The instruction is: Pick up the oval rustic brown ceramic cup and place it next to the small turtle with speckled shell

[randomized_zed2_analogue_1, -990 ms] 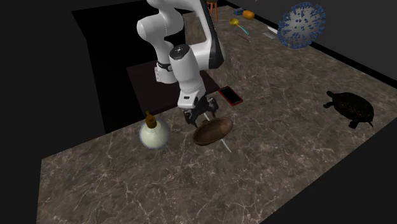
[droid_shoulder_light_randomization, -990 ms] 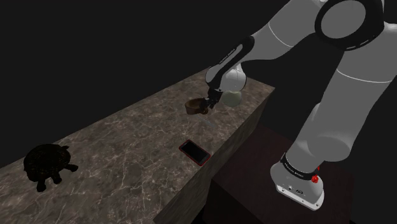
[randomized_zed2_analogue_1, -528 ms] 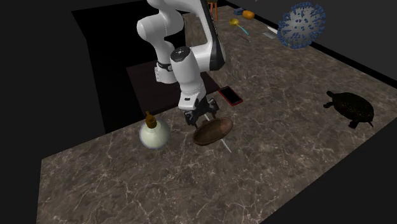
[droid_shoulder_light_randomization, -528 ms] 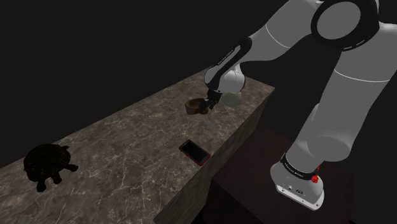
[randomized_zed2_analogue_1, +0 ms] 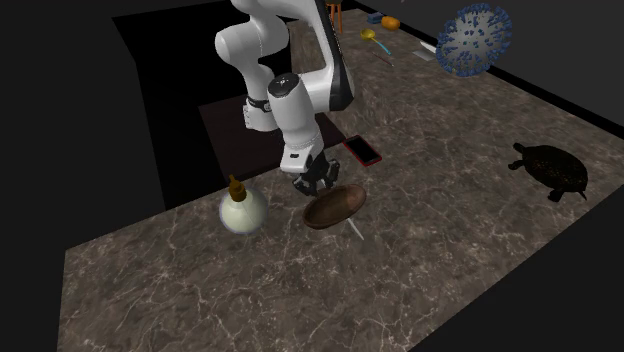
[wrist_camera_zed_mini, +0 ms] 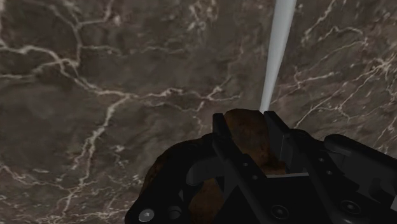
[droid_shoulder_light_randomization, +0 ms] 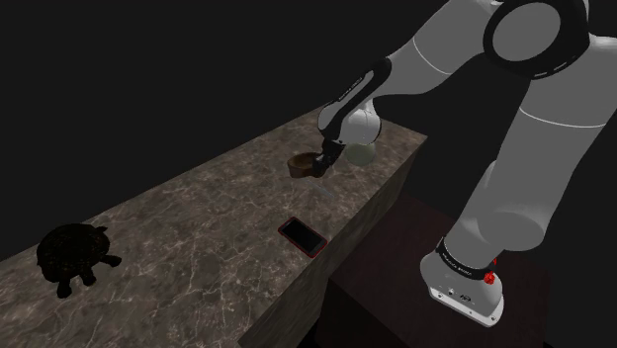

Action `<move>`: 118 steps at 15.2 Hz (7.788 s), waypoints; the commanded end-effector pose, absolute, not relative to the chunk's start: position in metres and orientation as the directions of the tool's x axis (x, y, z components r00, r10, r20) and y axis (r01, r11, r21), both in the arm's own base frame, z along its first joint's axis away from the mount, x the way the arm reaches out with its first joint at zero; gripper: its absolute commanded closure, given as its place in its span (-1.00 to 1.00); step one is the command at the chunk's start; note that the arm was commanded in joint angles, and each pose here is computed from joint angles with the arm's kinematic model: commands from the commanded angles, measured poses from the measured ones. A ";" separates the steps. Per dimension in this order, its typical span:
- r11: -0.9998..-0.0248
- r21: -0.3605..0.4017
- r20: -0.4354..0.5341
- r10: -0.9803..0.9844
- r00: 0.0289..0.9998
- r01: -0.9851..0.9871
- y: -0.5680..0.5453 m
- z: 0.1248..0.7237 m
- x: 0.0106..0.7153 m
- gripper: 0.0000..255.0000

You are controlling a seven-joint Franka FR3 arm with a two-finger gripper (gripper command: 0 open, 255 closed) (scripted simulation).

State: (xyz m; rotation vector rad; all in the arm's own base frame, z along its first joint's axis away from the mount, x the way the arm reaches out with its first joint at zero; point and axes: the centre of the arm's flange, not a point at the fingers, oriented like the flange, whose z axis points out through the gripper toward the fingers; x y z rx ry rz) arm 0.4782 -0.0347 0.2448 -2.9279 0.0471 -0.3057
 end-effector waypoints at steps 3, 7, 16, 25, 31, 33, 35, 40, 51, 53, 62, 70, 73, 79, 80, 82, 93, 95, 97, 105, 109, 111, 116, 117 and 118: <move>-0.980 -0.198 0.201 -0.052 0.978 -0.011 -0.035 0.245 0.478 1.00; -0.980 -0.198 0.201 -0.052 0.978 -0.011 -0.035 0.266 0.478 1.00; -0.980 -0.198 0.201 -0.052 0.978 -0.011 -0.035 0.313 0.478 1.00; -0.980 -0.198 0.201 -0.052 0.978 -0.011 -0.035 0.361 0.478 1.00; -0.980 -0.198 0.201 -0.052 0.978 -0.011 -0.035 0.392 0.478 1.00; -0.980 -0.198 0.201 -0.052 0.978 -0.011 -0.035 0.403 0.478 1.00; -0.980 -0.198 0.201 -0.052 0.978 -0.011 -0.035 0.413 0.478 1.00; -0.980 -0.198 0.201 -0.052 0.978 -0.011 0.030 0.413 0.491 1.00; -0.980 -0.198 0.201 -0.052 0.978 -0.011 0.173 0.414 0.518 1.00; -0.980 -0.198 0.201 -0.052 0.978 -0.011 0.199 0.414 0.523 1.00; -0.980 -0.198 0.201 -0.052 0.978 -0.011 0.315 0.414 0.546 1.00; -0.980 -0.198 0.201 -0.052 0.978 -0.011 0.419 0.415 0.566 1.00; -0.980 -0.198 0.201 -0.052 0.978 -0.011 0.458 0.415 0.573 1.00; -0.980 -0.198 0.201 -0.052 0.978 -0.011 0.484 0.394 0.578 1.00; -0.980 -0.198 0.201 -0.052 0.978 -0.011 0.484 0.389 0.578 1.00; -0.980 -0.198 0.201 -0.052 0.978 -0.011 0.484 0.378 0.578 1.00; -0.980 -0.198 0.201 -0.052 0.978 -0.011 0.484 0.320 0.578 1.00; -0.980 -0.198 0.201 -0.052 0.978 -0.011 0.484 0.309 0.578 1.00; -0.980 -0.198 0.201 -0.052 0.978 -0.011 0.484 0.299 0.578 1.00; -0.980 -0.198 0.201 -0.052 0.978 -0.011 0.484 0.257 0.578 1.00; -0.980 -0.198 0.201 -0.052 0.978 -0.011 0.484 0.257 0.578 1.00; -0.980 -0.198 0.201 -0.052 0.978 -0.011 0.484 0.257 0.578 1.00; -0.979 -0.205 0.196 -0.049 0.979 -0.009 0.475 0.264 0.591 -1.00; -0.979 -0.205 0.195 -0.048 0.980 -0.007 0.470 0.259 0.582 -1.00; -0.979 -0.205 0.196 -0.047 0.979 -0.006 0.472 0.265 0.577 -1.00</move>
